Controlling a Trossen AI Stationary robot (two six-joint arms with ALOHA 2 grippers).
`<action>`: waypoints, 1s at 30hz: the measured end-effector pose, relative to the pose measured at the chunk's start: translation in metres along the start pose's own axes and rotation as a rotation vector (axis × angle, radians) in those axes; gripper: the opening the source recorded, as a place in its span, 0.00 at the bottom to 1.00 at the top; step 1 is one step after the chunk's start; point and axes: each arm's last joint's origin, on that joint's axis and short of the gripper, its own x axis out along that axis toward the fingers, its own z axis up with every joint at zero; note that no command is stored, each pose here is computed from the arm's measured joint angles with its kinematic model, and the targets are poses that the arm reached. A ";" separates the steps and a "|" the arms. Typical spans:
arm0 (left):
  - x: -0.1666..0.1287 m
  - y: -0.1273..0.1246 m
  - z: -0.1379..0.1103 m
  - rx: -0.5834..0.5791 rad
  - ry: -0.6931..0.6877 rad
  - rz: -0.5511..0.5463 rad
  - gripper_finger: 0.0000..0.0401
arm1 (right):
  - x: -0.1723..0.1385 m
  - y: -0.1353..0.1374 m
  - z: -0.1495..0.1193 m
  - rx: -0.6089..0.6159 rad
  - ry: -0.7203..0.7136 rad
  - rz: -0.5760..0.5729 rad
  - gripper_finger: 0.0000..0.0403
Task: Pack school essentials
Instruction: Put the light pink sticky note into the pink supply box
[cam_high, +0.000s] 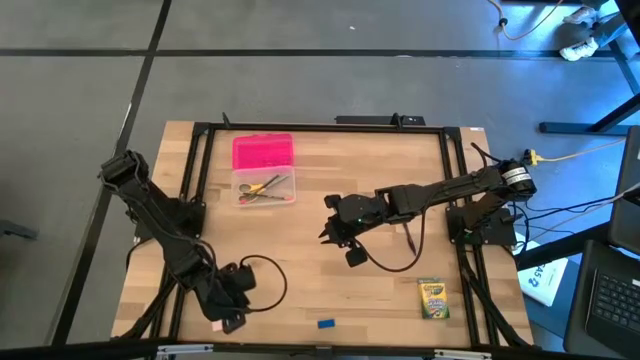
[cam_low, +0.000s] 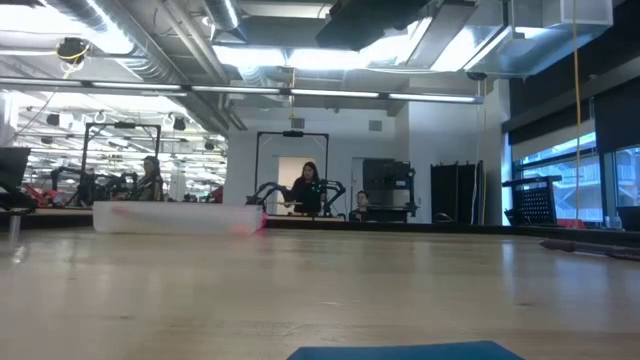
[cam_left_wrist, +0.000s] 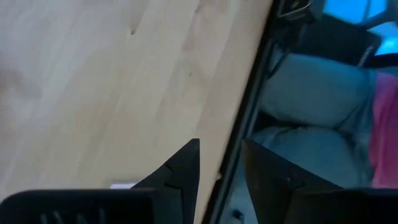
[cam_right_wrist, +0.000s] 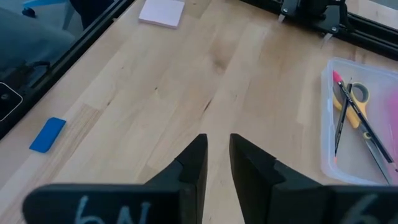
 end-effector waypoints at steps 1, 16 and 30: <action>0.000 -0.001 0.001 -0.002 -0.009 -0.012 0.28 | 0.000 0.000 0.000 0.001 0.000 -0.001 0.18; 0.000 0.001 -0.001 0.024 -0.034 0.019 0.28 | 0.000 -0.001 0.000 0.013 0.001 -0.003 0.18; -0.001 0.008 0.000 -0.065 -0.082 0.097 0.28 | 0.000 -0.001 -0.001 0.014 0.001 -0.003 0.18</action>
